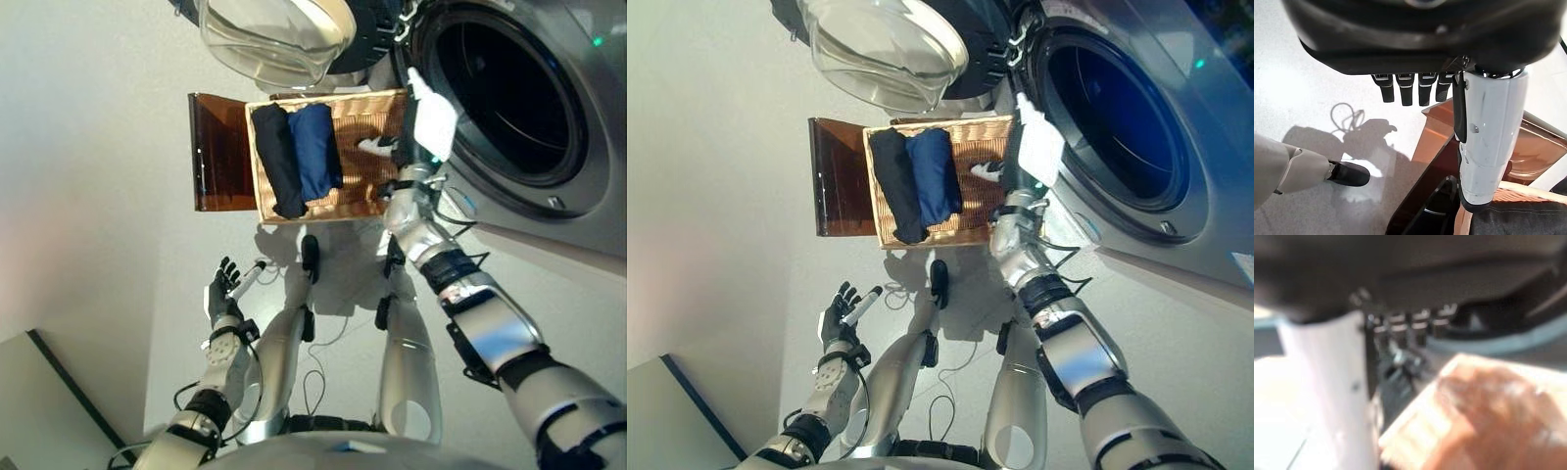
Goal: Pick up the clothes and place them into the washing machine
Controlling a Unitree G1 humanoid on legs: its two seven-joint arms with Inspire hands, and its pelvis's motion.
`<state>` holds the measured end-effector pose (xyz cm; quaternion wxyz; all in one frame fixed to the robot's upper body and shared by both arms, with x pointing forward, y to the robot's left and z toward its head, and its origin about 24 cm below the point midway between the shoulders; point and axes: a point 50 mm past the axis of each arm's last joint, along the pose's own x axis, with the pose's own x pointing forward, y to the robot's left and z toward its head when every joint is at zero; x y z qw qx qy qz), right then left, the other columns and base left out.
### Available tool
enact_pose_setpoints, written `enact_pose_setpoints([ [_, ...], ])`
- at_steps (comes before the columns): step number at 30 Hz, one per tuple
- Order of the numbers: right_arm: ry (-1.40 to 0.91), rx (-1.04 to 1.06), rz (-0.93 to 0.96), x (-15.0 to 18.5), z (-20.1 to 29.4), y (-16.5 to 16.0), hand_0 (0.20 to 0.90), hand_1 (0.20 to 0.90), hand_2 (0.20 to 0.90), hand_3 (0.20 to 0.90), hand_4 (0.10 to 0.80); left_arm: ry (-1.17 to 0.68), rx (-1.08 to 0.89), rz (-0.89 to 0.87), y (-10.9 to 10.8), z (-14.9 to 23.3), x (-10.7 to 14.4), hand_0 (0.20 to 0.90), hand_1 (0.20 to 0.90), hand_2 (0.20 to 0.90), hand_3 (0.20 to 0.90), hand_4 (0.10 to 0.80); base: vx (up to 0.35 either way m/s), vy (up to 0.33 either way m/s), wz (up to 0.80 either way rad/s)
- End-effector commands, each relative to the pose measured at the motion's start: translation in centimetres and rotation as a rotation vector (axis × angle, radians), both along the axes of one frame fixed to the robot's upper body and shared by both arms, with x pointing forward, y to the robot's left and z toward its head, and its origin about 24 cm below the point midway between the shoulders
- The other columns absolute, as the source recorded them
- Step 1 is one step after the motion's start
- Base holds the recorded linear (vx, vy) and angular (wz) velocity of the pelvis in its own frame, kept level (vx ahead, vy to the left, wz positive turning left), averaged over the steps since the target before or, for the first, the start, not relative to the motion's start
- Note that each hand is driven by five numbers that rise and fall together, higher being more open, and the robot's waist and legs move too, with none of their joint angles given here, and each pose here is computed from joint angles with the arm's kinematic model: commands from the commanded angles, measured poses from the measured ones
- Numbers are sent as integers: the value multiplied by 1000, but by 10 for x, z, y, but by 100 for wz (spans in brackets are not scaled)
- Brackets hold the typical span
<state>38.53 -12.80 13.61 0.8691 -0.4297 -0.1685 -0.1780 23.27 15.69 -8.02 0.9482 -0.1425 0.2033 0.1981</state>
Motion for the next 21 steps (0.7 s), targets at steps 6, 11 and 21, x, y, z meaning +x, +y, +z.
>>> enact_pose_setpoints([
  [6, -87, 120, 275, 2, 38, 66, 900, 900, 900, 900, 800, -60, 89, 65, 25, 12, 7, 900, 900, 900, 900, 800, -9, -2, 8],
  [11, -40, 161, 318, 5, 38, 79, 900, 900, 900, 900, 800, -92, 119, 53, 31, 18, 10, 900, 900, 900, 900, 800, -13, 0, 7],
  [21, 21, 213, 268, 17, 43, 73, 900, 900, 900, 900, 800, -180, 136, 25, 32, 36, 18, 900, 900, 900, 900, 800, -11, 0, 12],
])
